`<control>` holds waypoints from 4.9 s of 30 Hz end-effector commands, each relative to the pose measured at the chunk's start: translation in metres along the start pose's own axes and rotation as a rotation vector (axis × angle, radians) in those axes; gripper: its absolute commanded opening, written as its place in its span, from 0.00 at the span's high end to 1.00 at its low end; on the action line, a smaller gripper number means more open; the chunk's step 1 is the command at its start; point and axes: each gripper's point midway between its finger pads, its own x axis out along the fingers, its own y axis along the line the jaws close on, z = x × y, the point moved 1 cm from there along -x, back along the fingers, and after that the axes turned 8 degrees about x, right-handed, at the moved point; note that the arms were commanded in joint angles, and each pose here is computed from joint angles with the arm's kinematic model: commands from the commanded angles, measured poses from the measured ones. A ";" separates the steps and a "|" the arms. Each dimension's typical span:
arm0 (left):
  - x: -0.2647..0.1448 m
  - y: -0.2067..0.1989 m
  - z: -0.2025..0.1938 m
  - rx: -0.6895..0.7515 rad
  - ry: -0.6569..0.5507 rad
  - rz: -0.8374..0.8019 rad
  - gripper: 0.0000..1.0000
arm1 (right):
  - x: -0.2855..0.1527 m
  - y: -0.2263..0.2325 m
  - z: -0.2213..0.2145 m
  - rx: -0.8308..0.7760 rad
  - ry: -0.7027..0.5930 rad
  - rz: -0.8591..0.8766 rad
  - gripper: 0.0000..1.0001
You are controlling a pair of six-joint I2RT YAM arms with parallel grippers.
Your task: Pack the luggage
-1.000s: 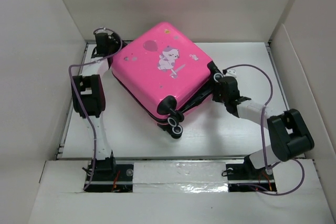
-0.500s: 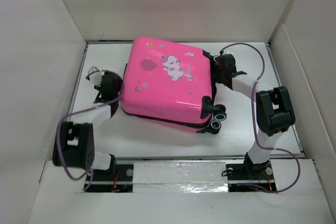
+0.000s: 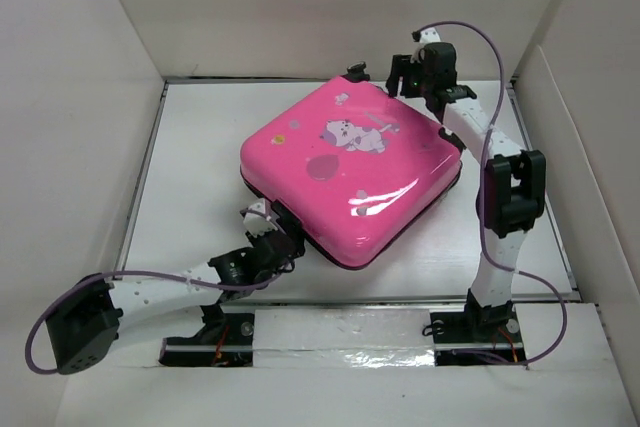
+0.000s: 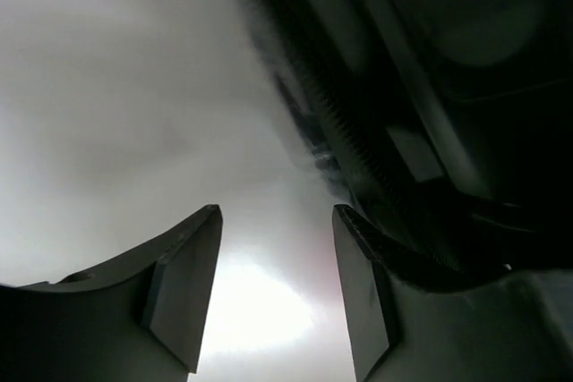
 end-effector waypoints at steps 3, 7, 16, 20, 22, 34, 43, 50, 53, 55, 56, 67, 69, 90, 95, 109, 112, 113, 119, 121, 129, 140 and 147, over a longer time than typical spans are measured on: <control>-0.040 -0.085 0.048 -0.118 -0.107 -0.240 0.45 | -0.043 0.098 -0.007 0.009 0.128 0.339 0.16; -0.063 -0.081 0.100 -0.104 -0.251 -0.185 0.36 | -0.069 0.080 0.032 0.034 0.065 0.339 0.08; -0.115 -0.067 0.219 -0.257 -0.563 -0.235 0.29 | -0.221 0.059 0.089 0.066 -0.312 0.310 0.48; -0.115 -0.071 0.260 -0.307 -0.684 -0.206 0.31 | -0.270 0.023 0.051 0.183 -0.432 0.169 1.00; -0.105 -0.092 0.285 -0.284 -0.680 -0.231 0.30 | -0.267 -0.008 0.003 0.262 -0.405 0.044 1.00; 0.129 -0.046 0.353 -0.183 -0.253 -0.138 0.31 | -0.258 -0.101 -0.123 0.437 -0.259 -0.291 1.00; 0.215 -0.018 0.293 -0.149 -0.026 -0.111 0.31 | -0.211 -0.077 -0.120 0.395 -0.161 -0.091 0.99; 0.199 -0.028 0.238 -0.187 -0.010 -0.164 0.31 | -0.167 -0.036 -0.109 0.298 -0.062 0.024 0.98; 0.177 -0.024 0.214 -0.231 -0.027 -0.189 0.32 | -0.154 -0.019 -0.110 0.264 -0.029 0.056 0.98; 0.157 -0.034 0.209 -0.218 -0.063 -0.210 0.32 | -0.147 -0.010 -0.104 0.241 -0.026 0.075 0.99; 0.153 -0.025 0.185 -0.218 -0.030 -0.187 0.32 | -0.144 -0.005 -0.103 0.231 -0.021 0.086 0.98; 0.062 -0.077 0.087 -0.147 -0.009 -0.275 0.33 | -0.083 0.050 -0.116 0.087 0.186 0.293 0.97; 0.046 -0.086 0.066 -0.126 0.004 -0.282 0.33 | -0.078 0.058 -0.104 0.060 0.183 0.329 0.96; -0.011 -0.031 0.294 -0.425 -0.532 -0.206 0.03 | -0.101 0.006 -0.080 0.187 0.127 0.189 0.26; 0.067 -0.022 0.296 -0.416 -0.337 -0.176 0.01 | -0.129 0.011 -0.068 0.183 0.053 0.204 0.12; 0.142 0.007 0.284 -0.363 -0.258 -0.037 0.01 | -0.173 -0.005 -0.101 0.199 -0.005 0.157 0.00; 0.157 0.006 0.288 -0.355 -0.253 -0.035 0.01 | -0.180 0.000 -0.114 0.192 0.003 0.175 0.00; 0.159 0.003 0.295 -0.348 -0.253 -0.030 0.01 | -0.182 0.000 -0.118 0.193 0.005 0.176 0.00; 0.175 0.014 0.301 -0.339 -0.264 0.043 0.03 | -0.189 0.002 -0.140 0.196 0.029 0.184 0.00; 0.183 0.018 0.298 -0.334 -0.259 0.066 0.04 | -0.189 0.002 -0.140 0.195 0.027 0.183 0.01; 0.212 0.026 0.290 -0.321 -0.198 0.102 0.21 | -0.186 0.001 -0.145 0.190 0.041 0.171 0.02; 0.211 0.019 0.306 -0.356 -0.226 0.035 0.94 | -0.185 0.003 -0.147 0.180 0.051 0.174 0.02; 0.160 -0.010 0.356 -0.327 -0.350 -0.076 1.00 | -0.185 0.004 -0.146 0.179 0.050 0.179 0.02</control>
